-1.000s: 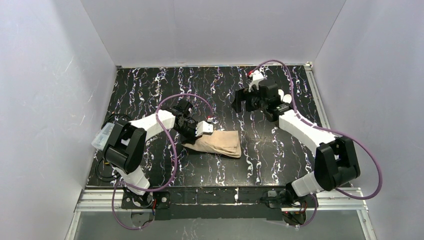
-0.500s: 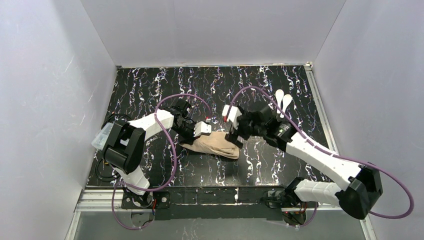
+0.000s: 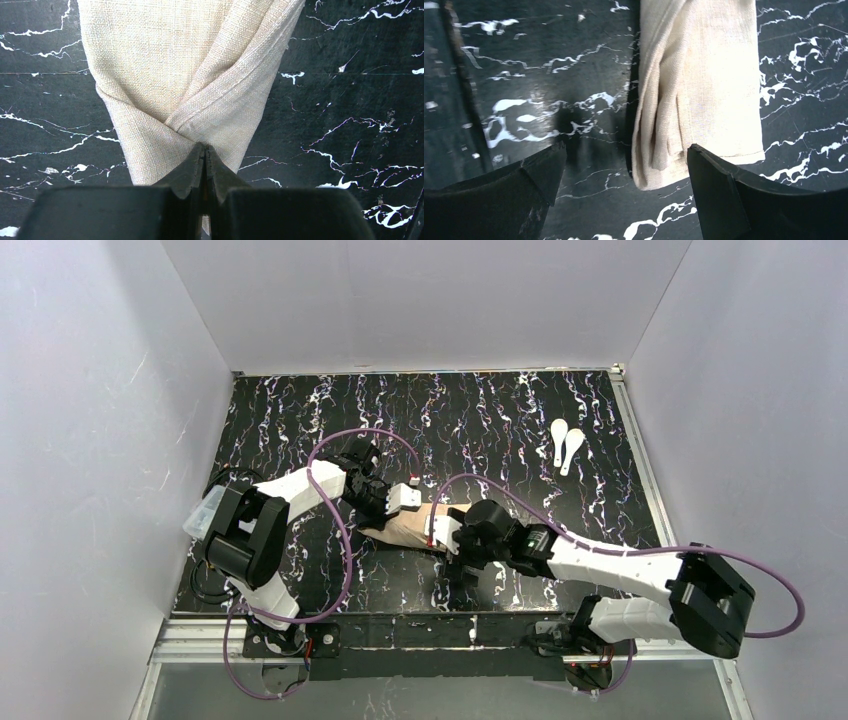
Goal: Fold the napkin into a case and place the utensils inside
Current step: Pick up the 2/3-rectangle-folded napkin at the center of the board.
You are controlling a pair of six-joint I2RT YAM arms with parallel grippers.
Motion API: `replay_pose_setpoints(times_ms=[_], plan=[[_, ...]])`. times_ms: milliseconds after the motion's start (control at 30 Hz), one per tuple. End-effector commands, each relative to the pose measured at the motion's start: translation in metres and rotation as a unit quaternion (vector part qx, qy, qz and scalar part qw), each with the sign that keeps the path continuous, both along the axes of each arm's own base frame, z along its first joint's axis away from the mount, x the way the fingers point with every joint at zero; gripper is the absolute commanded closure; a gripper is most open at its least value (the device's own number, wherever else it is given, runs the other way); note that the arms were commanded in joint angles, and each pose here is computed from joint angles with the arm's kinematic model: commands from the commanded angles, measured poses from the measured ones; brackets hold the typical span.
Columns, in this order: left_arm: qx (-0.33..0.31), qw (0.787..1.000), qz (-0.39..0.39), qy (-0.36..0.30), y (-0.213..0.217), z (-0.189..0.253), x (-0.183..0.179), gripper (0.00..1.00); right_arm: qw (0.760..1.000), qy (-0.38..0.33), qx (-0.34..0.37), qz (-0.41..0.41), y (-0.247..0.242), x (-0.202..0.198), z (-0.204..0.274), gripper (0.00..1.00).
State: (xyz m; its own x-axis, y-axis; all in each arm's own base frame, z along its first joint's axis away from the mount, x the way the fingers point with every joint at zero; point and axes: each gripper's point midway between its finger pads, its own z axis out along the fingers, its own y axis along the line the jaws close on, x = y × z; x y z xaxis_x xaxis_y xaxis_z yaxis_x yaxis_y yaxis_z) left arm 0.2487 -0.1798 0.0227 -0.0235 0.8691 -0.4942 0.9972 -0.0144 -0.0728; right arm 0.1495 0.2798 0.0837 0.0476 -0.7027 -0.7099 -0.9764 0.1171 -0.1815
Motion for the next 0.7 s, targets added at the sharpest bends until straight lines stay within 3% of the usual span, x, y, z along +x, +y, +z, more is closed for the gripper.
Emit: replay_pose_setpoints(times_ms=[0,267,333,567,667], plan=[[0.023,0.999,0.000,0.032,0.014,-0.006,-0.018,1.00,0.995,-0.084,0.044,-0.040,0.018,0.033,0.009,0.01],[0.025,0.999,-0.001,0.035,0.015,-0.007,-0.019,1.00,0.994,-0.108,0.003,-0.028,0.022,0.044,-0.022,0.04],[0.025,0.999,0.000,0.034,0.015,-0.007,-0.018,1.00,0.993,-0.117,-0.004,-0.031,0.021,0.048,-0.024,0.12],[0.020,0.999,-0.001,0.027,0.015,-0.002,-0.014,1.00,0.993,-0.108,-0.004,-0.046,0.015,0.050,-0.026,0.55],[0.014,1.000,-0.001,0.026,0.012,0.002,-0.012,1.00,0.995,-0.093,-0.001,-0.044,0.016,0.051,-0.023,0.68]])
